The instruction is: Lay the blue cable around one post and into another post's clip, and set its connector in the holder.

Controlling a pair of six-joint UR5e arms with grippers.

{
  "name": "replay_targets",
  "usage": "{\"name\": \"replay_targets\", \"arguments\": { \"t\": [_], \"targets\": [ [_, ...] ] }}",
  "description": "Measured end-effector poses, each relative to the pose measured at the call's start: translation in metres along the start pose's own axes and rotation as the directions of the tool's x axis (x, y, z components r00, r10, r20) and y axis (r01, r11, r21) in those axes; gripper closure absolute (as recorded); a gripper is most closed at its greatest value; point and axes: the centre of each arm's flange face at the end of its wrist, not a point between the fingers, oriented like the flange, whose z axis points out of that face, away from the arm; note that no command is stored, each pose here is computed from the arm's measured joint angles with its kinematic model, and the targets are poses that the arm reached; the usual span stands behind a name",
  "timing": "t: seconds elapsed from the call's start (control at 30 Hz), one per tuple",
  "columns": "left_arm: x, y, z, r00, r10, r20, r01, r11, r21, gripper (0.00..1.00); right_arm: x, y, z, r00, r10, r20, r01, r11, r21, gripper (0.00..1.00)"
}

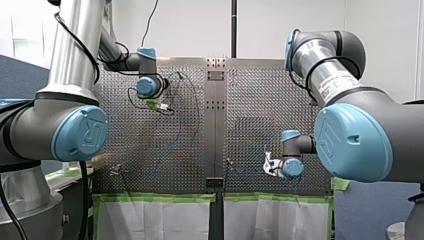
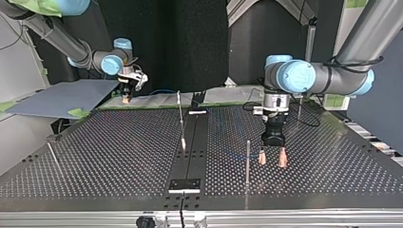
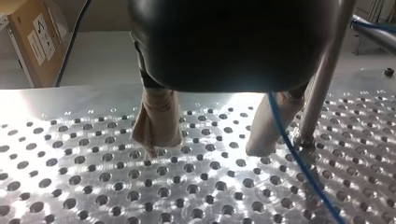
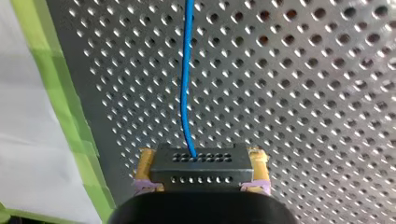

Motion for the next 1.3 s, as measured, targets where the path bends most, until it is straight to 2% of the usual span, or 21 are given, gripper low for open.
{"name": "replay_targets", "arguments": {
  "t": [0.1,0.23,0.4,0.67,0.8,0.9,1.07,1.17,1.3],
  "targets": [
    [-0.002,0.001,0.001,1.0,0.004,-0.002,-0.004,1.0,0.001,0.0,0.013,-0.001,-0.004,1.0,-0.004,-0.003,0.004,0.9998,-0.018,0.93],
    [-0.004,0.001,0.002,0.9999,0.016,-0.002,-0.016,0.9999,0.001,0.0,0.028,-0.004,-0.016,1.0,-0.006,0.005,0.006,0.9996,-0.027,0.93],
    [-0.006,0.001,0.003,0.9991,0.042,-0.003,-0.042,0.9991,0.002,0.0,0.046,-0.009,-0.029,0.9998,0.006,0.017,-0.006,0.9994,-0.034,0.93],
    [-0.003,0.002,0.002,0.9959,0.09,-0.008,-0.09,0.9959,-0.002,0.0,0.08,-0.022,-0.041,0.9994,0.027,0.021,-0.027,0.9996,0.009,0.93],
    [-0.001,0.002,0.002,0.9943,0.106,-0.012,-0.106,0.9944,-0.001,0.0,0.103,-0.028,-0.041,0.9998,0.021,0.004,-0.021,0.9995,0.022,0.93],
    [-0.001,0.002,0.001,0.9934,0.114,-0.014,-0.114,0.9935,-0.002,0.0,0.126,-0.033,-0.042,0.9999,0.009,-0.015,-0.009,0.9995,0.029,0.93],
    [-0.001,0.002,0.001,0.9904,0.137,-0.015,-0.137,0.9905,-0.007,0.0,0.161,-0.038,-0.05,0.9995,-0.002,-0.032,0.003,0.9994,0.033,0.93],
    [-0.002,0.002,0.001,0.9894,0.145,-0.012,-0.145,0.9894,-0.007,0.0,0.179,-0.039,-0.057,0.9993,-0.003,-0.038,0.004,0.9996,0.026,0.93],
    [-0.003,0.003,0.002,0.9888,0.149,-0.009,-0.149,0.9888,-0.006,0.0,0.202,-0.038,-0.064,0.9988,-0.003,-0.049,0.003,1.0,-0.001,0.93]
  ]
}}
